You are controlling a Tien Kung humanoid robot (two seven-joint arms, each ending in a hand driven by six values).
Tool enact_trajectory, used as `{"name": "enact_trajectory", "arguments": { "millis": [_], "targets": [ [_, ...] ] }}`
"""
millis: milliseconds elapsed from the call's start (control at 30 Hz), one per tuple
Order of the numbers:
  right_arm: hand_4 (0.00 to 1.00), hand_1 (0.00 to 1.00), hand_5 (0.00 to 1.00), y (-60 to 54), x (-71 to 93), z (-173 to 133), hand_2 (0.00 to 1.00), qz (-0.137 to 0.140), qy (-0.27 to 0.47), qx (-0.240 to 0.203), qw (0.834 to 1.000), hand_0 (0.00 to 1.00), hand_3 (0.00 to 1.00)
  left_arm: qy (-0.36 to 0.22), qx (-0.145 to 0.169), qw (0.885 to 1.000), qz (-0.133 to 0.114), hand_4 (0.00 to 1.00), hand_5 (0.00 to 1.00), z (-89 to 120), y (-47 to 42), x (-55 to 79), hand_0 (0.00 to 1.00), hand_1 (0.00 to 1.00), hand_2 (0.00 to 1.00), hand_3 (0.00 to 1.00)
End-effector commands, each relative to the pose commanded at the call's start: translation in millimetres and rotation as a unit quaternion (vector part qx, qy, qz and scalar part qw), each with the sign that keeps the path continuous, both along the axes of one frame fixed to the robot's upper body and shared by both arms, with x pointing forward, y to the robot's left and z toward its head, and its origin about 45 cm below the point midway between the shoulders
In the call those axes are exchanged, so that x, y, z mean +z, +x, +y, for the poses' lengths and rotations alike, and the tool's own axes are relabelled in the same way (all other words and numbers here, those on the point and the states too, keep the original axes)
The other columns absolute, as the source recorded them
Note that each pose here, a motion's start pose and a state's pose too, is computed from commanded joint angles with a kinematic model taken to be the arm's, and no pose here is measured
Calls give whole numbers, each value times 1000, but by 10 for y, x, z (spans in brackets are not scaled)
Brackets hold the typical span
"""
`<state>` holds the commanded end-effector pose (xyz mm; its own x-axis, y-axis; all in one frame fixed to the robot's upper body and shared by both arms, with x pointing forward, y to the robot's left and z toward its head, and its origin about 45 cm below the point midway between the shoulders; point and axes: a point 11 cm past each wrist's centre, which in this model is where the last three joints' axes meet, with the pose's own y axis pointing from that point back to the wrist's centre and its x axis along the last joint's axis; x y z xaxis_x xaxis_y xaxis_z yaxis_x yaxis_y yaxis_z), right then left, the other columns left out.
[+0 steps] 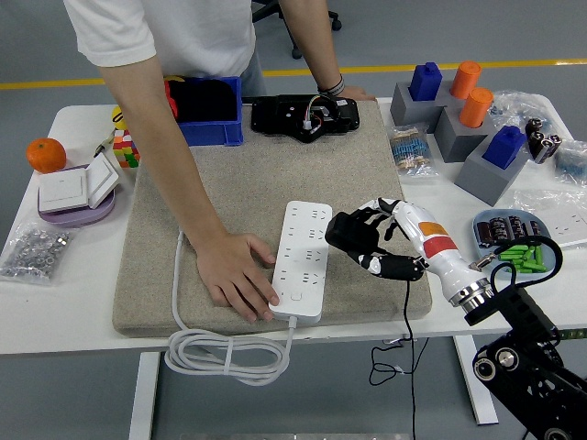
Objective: Press the white button,pick up the black plug,place it near the board,insert it into the board
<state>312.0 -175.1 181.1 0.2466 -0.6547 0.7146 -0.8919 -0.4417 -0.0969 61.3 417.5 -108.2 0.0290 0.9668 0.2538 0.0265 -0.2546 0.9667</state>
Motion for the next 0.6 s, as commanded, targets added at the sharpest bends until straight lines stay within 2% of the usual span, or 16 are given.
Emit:
{"name": "enact_trajectory", "arguments": {
  "millis": [367,600],
  "targets": [
    [711,215,2,-116,-186,221,246,24,-10,48,999,310,424,2,-1,1000,2,717,304,24,-4,8,709,696,670,715],
    [711,214,2,-98,-249,275,246,19,-29,60,998,310,425,3,-4,1000,2,717,304,28,8,11,709,696,670,715]
  ]
}}
